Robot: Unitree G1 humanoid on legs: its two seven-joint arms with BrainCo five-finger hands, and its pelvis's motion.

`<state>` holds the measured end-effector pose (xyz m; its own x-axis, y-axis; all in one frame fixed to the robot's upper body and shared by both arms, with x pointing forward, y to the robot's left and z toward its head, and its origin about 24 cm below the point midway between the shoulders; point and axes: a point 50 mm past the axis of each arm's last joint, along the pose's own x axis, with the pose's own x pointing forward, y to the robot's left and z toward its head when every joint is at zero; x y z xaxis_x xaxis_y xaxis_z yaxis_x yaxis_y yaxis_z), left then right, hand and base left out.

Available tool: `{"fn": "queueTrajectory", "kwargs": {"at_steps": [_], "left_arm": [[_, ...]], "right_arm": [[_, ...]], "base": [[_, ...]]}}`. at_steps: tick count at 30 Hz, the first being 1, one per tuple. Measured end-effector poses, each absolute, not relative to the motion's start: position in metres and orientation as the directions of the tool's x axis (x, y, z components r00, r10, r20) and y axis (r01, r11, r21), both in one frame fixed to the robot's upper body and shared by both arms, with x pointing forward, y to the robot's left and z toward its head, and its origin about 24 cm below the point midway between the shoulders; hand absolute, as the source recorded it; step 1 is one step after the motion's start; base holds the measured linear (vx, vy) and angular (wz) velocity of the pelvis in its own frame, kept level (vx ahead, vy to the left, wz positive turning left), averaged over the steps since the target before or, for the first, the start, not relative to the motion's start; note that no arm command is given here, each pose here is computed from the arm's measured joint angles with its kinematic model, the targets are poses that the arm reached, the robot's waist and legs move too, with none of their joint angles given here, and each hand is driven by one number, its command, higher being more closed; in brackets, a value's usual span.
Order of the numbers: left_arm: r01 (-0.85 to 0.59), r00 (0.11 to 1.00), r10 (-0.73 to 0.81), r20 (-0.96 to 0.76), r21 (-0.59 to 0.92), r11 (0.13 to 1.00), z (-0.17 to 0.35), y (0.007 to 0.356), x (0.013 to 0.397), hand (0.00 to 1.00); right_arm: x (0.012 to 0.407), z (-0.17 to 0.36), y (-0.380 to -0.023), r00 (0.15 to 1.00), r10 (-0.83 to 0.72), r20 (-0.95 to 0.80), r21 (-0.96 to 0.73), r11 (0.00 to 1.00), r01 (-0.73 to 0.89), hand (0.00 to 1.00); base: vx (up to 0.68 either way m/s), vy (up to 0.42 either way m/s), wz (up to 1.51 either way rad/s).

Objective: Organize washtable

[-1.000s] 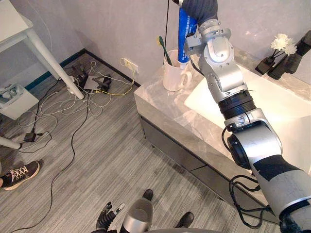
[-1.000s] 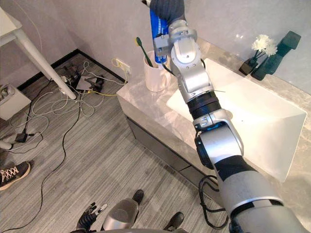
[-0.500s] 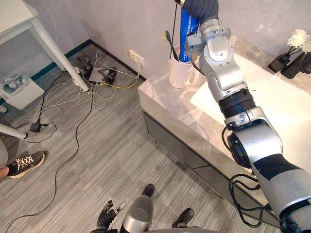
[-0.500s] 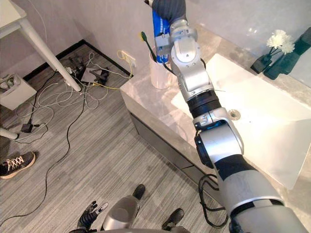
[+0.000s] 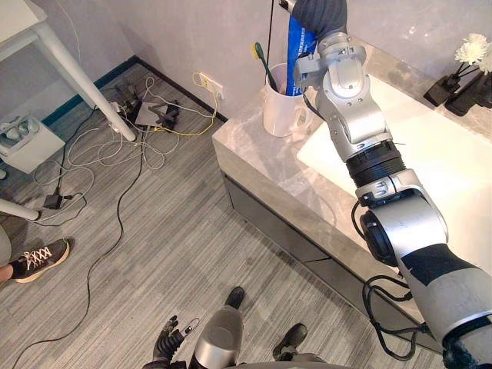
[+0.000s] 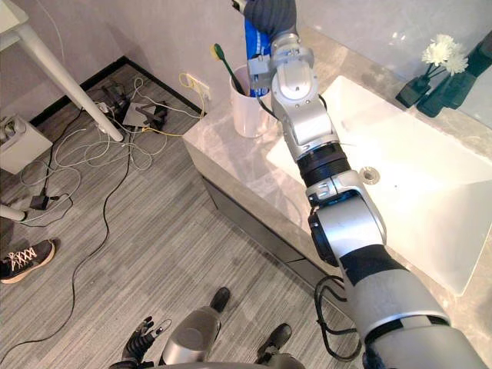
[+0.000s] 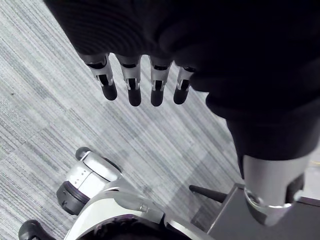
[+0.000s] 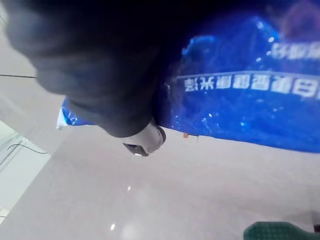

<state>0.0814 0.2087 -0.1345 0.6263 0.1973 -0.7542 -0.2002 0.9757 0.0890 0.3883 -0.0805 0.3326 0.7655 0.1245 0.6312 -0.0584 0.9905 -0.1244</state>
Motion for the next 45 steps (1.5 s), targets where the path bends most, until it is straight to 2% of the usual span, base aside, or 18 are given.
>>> {"fn": "queueTrajectory", "kwargs": {"at_steps": [14, 15, 31, 45], "left_arm": [[-0.209, 0.631, 0.203, -0.748, 0.089, 0.974, -0.133, 0.208, 0.083, 0.00], [-0.209, 0.632, 0.205, -0.748, 0.090, 0.974, -0.133, 0.208, 0.083, 0.00], [-0.209, 0.635, 0.203, -0.746, 0.088, 0.974, -0.133, 0.208, 0.084, 0.00], [-0.208, 0.633, 0.204, -0.746, 0.089, 0.974, -0.133, 0.208, 0.084, 0.00]], "right_arm": [[0.395, 0.297, -0.087, 0.825, 0.110, 0.554, -0.122, 0.991, -0.050, 1.00], [0.396, 0.294, -0.087, 0.831, 0.108, 0.546, -0.123, 0.991, -0.049, 0.00], [0.395, 0.294, -0.093, 0.828, 0.079, 0.555, -0.090, 0.995, -0.035, 0.00], [0.392, 0.274, -0.105, 0.843, 0.044, 0.536, -0.039, 0.999, -0.028, 0.00]], "base": [[-0.01, 0.003, 0.00], [0.00, 0.000, 0.06], [0.00, 0.000, 0.00], [0.00, 0.002, 0.01]]}}
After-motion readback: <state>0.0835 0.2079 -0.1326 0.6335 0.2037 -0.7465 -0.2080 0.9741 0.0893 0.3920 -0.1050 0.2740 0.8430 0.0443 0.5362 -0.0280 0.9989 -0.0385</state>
